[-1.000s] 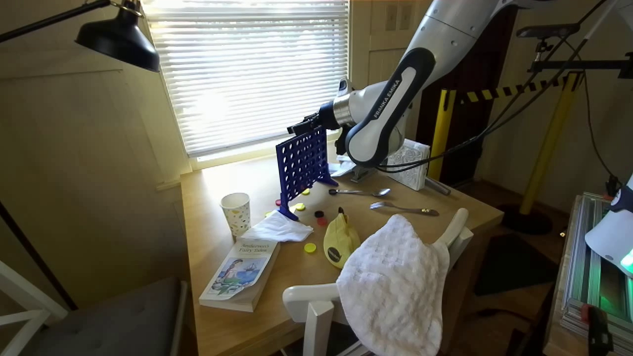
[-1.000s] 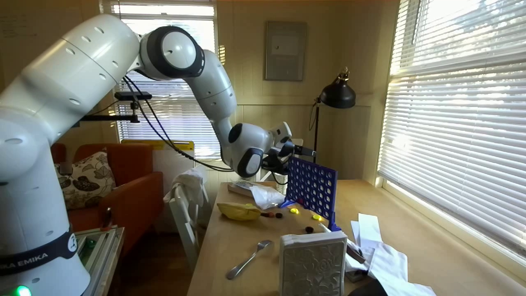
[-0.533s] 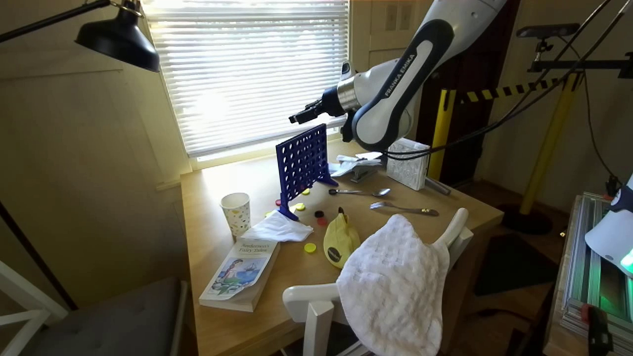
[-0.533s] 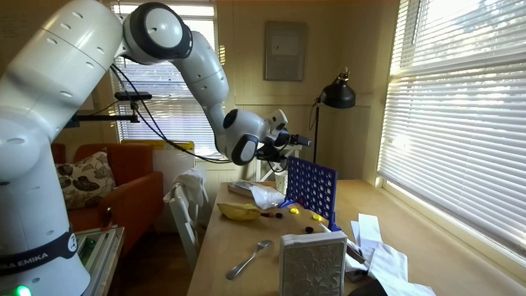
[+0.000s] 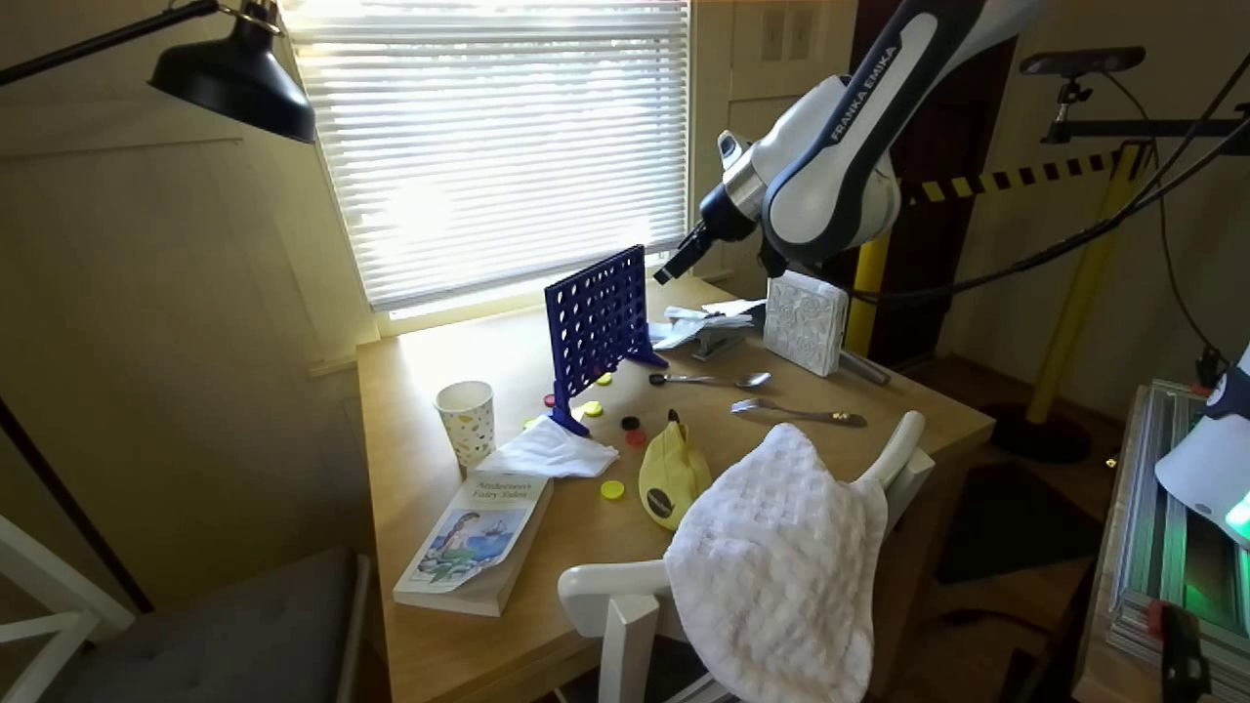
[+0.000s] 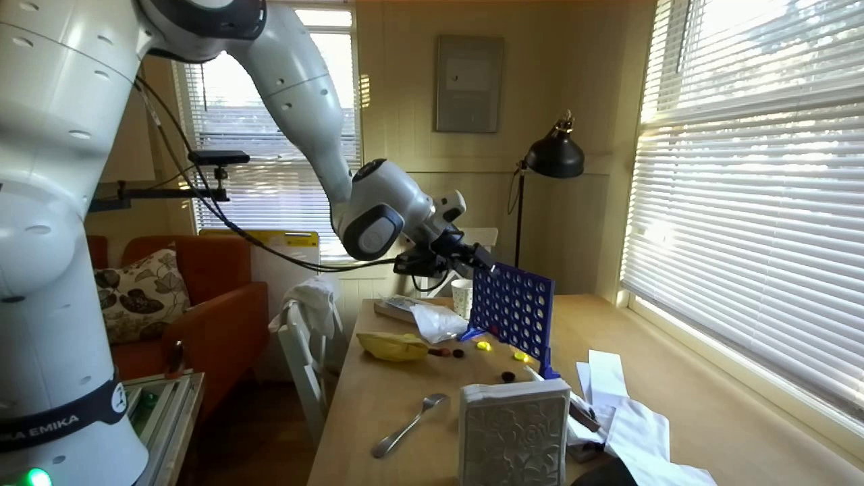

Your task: Put one orange chip and black chip in the blue gameboard.

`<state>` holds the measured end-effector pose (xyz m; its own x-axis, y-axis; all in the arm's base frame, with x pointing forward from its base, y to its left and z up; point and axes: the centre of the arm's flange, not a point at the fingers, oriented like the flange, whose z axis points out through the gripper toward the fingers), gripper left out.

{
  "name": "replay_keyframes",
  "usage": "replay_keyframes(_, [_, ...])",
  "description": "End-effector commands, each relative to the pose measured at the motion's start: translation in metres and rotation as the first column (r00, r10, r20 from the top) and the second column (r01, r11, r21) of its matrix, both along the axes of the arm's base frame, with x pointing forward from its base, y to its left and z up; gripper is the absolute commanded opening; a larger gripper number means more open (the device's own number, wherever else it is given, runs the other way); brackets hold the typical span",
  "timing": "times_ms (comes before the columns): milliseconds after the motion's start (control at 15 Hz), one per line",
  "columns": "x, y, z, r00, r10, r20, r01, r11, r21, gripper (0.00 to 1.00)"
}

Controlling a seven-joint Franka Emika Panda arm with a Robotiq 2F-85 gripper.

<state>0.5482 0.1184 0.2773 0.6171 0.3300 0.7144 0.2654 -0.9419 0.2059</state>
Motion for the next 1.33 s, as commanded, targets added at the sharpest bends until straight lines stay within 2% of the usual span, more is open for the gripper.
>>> replay_keyframes(0, [-0.027,-0.006,0.002,0.986,0.032,-0.165,-0.043,0.997,-0.060,1.00])
replay_keyframes(267, [-0.032,-0.009,-0.014,0.948,0.085,-0.307,-0.124,0.986,-0.110,1.00])
replay_keyframes(467, [-0.032,-0.009,-0.024,0.922,0.095,-0.375,-0.157,0.978,-0.138,1.00])
replay_keyframes(600, [-0.028,-0.008,-0.028,0.923,0.090,-0.374,-0.164,0.972,-0.170,1.00])
replay_keyframes(733, [-0.022,-0.003,-0.031,0.941,0.085,-0.328,-0.157,0.967,-0.200,1.00])
replay_keyframes(933, [-0.009,0.009,-0.043,0.951,0.119,-0.285,-0.180,0.963,-0.200,1.00])
replay_keyframes(1267, [0.005,0.021,-0.069,0.935,0.215,-0.281,-0.291,0.919,-0.267,1.00])
